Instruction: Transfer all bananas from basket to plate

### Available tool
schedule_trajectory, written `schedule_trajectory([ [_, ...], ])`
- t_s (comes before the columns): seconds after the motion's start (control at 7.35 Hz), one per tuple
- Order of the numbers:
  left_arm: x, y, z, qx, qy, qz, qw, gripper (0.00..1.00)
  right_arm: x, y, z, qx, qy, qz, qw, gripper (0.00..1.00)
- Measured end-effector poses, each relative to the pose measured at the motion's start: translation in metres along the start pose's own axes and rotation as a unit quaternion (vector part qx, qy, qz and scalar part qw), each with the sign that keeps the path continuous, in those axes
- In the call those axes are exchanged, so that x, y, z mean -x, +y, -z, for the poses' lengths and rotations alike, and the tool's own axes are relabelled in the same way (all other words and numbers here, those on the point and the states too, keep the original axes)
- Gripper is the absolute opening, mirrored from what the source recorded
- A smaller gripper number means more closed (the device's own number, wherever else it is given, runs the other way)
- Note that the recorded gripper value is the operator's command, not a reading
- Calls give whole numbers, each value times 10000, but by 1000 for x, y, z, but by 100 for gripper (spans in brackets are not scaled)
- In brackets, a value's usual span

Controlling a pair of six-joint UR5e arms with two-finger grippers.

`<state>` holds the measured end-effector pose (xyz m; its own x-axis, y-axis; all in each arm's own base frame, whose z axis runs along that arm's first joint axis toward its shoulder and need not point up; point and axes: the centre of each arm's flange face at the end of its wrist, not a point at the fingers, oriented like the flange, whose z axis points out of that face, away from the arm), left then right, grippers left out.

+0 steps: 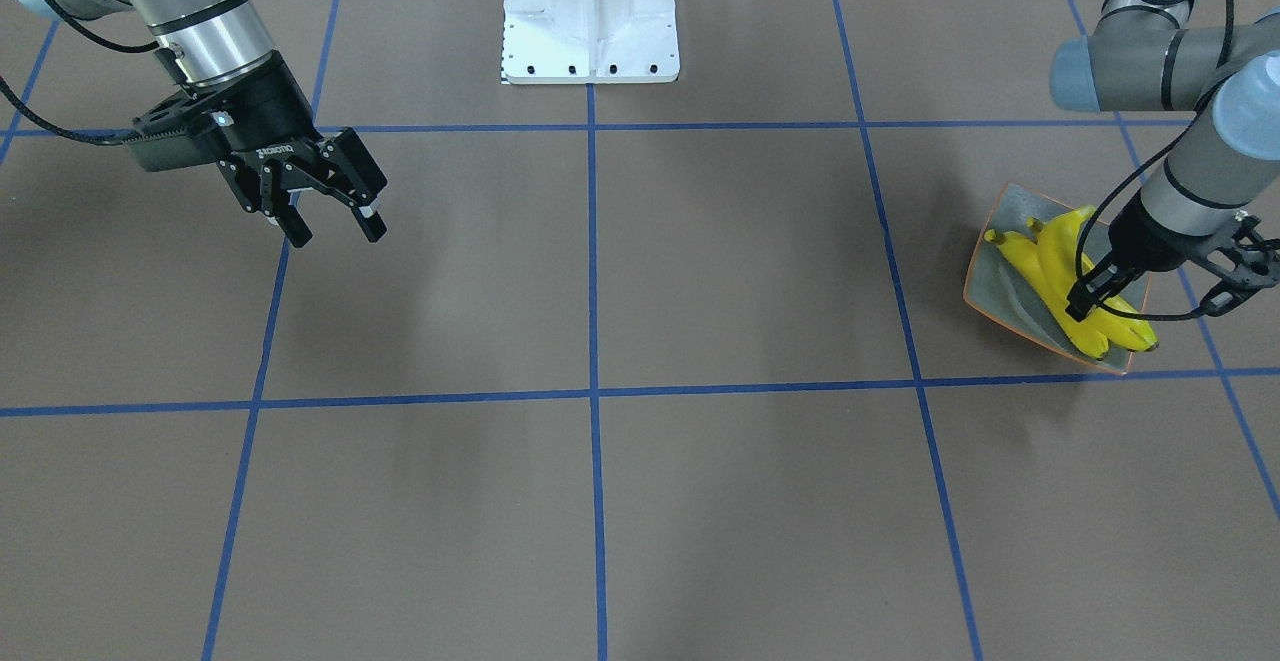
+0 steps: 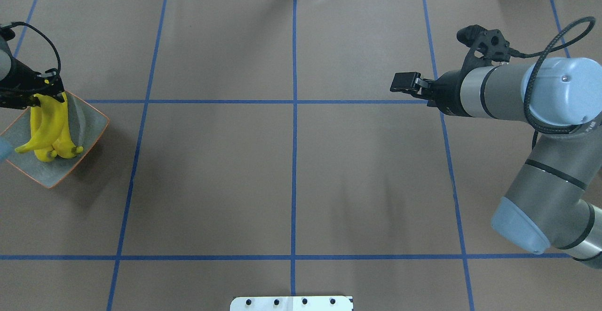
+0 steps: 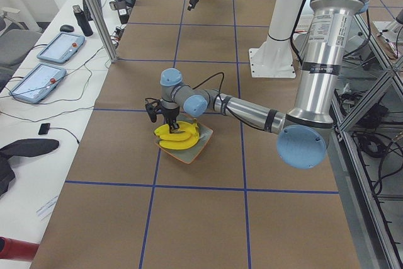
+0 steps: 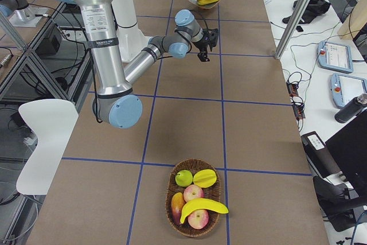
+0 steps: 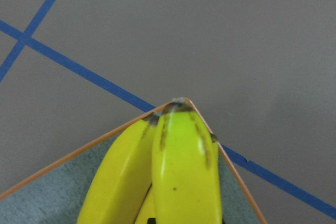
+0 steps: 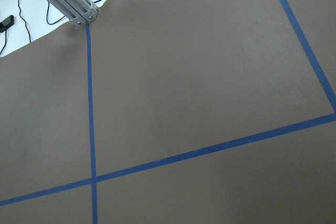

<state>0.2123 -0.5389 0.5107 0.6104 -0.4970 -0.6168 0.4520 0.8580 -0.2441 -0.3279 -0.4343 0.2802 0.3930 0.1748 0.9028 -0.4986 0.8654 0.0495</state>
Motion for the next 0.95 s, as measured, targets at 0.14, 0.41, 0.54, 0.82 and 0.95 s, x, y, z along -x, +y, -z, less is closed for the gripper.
schedule_trajectory([
  [0.14, -3, -1, 0, 3, -39, 34, 10000, 0, -1, -1, -2, -17, 19, -11, 10000, 100],
  [0.41, -9, -4, -2, -2, -60, 81, 9999, 0, -3, -1, -5, -47, 57, -28, 10000, 100],
  [0.54, -14, -6, -3, -4, -57, 123, 9999, 0, -3, -1, -6, -61, 60, -36, 10000, 100],
  [0.82, -20, -10, -7, -2, -69, 243, 9997, 2, -4, -1, -7, -86, 73, -47, 9999, 100],
  [0.95, -21, -10, -8, -1, -74, 268, 9996, 56, -4, -1, -7, -92, 80, -49, 9999, 100],
])
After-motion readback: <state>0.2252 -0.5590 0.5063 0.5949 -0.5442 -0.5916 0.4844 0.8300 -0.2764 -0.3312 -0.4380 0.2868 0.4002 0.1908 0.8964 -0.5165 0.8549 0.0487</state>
